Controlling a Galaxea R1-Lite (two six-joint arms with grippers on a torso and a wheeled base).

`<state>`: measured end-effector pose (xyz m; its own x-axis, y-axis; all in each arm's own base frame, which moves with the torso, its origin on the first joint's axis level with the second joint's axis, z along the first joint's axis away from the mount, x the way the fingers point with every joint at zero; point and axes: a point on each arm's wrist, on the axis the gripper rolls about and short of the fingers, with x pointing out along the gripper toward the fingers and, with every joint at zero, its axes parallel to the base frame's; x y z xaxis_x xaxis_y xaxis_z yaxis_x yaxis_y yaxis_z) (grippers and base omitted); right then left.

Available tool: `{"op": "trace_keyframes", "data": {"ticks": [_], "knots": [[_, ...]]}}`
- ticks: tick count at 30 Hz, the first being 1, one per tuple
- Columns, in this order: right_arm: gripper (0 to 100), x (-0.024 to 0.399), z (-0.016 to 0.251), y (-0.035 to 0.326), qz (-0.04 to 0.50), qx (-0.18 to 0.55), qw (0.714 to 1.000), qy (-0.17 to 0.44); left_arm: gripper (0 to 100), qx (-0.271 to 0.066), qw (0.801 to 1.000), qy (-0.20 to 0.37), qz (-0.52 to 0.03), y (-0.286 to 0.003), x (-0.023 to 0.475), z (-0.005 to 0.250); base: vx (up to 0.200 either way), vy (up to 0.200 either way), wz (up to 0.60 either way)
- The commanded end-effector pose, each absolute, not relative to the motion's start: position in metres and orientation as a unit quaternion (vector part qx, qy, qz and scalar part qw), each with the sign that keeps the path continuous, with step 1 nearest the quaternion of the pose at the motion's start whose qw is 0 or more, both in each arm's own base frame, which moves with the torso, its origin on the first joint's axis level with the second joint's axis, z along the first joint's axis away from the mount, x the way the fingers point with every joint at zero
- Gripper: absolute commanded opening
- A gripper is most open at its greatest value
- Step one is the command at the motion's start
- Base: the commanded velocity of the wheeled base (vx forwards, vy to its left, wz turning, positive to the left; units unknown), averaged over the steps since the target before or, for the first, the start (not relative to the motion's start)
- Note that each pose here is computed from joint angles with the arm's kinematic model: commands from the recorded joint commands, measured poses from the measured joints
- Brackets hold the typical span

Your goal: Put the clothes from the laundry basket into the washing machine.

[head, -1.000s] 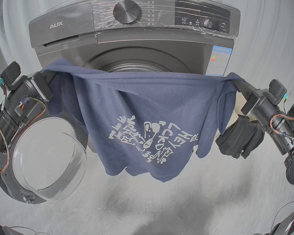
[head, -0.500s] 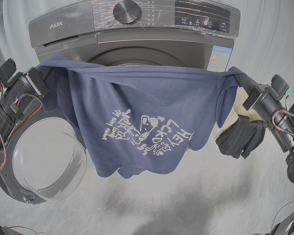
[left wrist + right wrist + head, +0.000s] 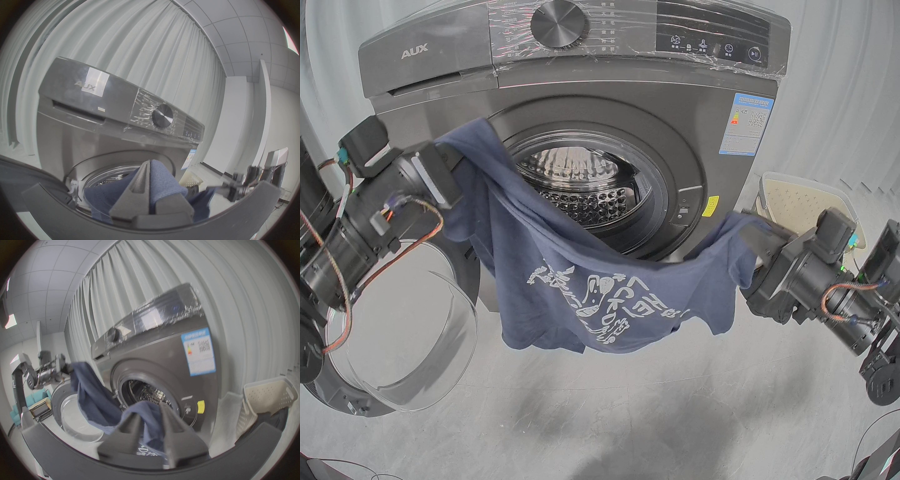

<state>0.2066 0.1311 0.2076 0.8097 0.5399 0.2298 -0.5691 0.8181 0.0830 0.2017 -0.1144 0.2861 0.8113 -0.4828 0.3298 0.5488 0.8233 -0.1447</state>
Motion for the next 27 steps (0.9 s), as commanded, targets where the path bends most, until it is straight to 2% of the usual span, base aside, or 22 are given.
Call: {"op": "trace_keyframes", "data": {"ticks": [1, 3, 8, 20, 27], "knots": [[100, 0.209, 0.160, 0.153, 0.321, 0.052, 0.946, -0.004, 0, -0.128, 0.939, -0.135, -0.290, -0.145, 0.228, 0.290, 0.000, 0.000, 0.00], [100, 0.207, 0.139, 0.152, 0.323, 0.036, 0.945, 0.039, 0, -0.132, 0.937, -0.143, -0.291, -0.152, 0.234, 0.295, 0.000, 0.000, 0.00], [100, 0.219, 0.117, 0.164, 0.339, 0.023, 0.938, 0.074, 0, -0.138, 0.928, -0.151, -0.312, -0.166, 0.233, 0.300, 0.000, 0.000, 0.00], [100, 0.264, 0.096, 0.227, 0.373, 0.033, 0.926, 0.047, 0, -0.142, 0.917, -0.145, -0.344, -0.184, 0.219, 0.298, 0.000, 0.000, 0.00], [100, 0.281, 0.089, 0.246, 0.376, 0.036, 0.925, 0.034, 0, -0.141, 0.915, -0.148, -0.347, -0.185, 0.219, 0.300, 0.000, 0.000, 0.00]]}}
